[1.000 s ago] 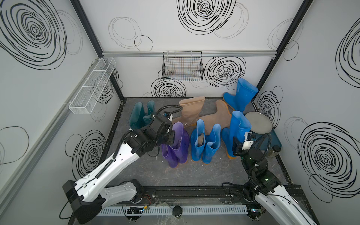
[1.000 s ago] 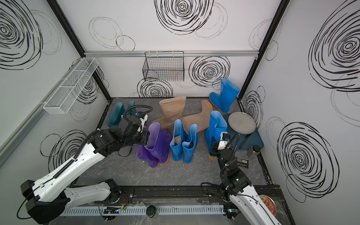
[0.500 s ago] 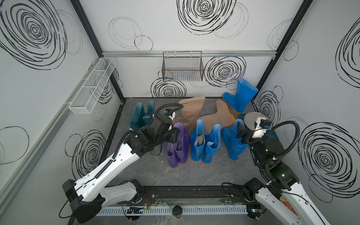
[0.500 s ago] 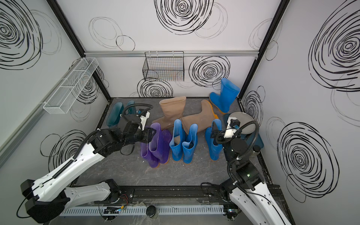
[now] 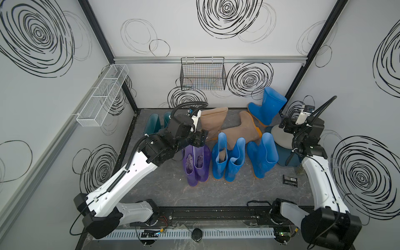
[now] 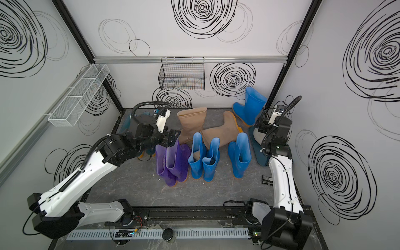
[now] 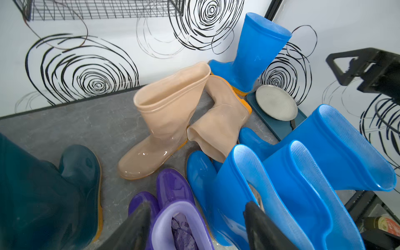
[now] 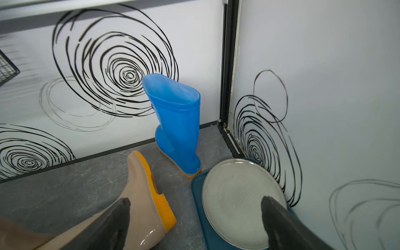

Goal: Match and arrange rain boots in pairs
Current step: Pick up the rain boot at the center of the board.

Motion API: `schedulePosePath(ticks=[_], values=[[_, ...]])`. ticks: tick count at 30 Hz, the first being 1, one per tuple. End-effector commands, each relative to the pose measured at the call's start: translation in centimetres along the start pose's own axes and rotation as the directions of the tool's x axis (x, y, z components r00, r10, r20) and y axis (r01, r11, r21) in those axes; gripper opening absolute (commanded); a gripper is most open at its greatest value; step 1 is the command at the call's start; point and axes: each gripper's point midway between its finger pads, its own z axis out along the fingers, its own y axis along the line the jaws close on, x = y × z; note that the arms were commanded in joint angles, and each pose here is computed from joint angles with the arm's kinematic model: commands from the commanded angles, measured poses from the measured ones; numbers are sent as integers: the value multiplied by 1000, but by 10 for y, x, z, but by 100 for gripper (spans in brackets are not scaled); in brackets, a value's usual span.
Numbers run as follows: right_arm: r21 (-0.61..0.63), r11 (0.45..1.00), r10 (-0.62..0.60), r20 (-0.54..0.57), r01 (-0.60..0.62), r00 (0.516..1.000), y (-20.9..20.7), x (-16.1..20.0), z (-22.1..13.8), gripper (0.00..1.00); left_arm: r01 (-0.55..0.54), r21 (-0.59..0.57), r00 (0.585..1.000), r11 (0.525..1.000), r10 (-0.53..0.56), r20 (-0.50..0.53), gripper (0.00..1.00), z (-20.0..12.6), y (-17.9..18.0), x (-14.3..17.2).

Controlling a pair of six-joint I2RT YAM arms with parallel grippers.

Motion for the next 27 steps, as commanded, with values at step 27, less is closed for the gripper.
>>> schedulePosePath(ticks=[27], values=[[-433,863,-194,192,261,962,45,44,212,83,-115,21,987,993,112,119,79,86,1,-33]])
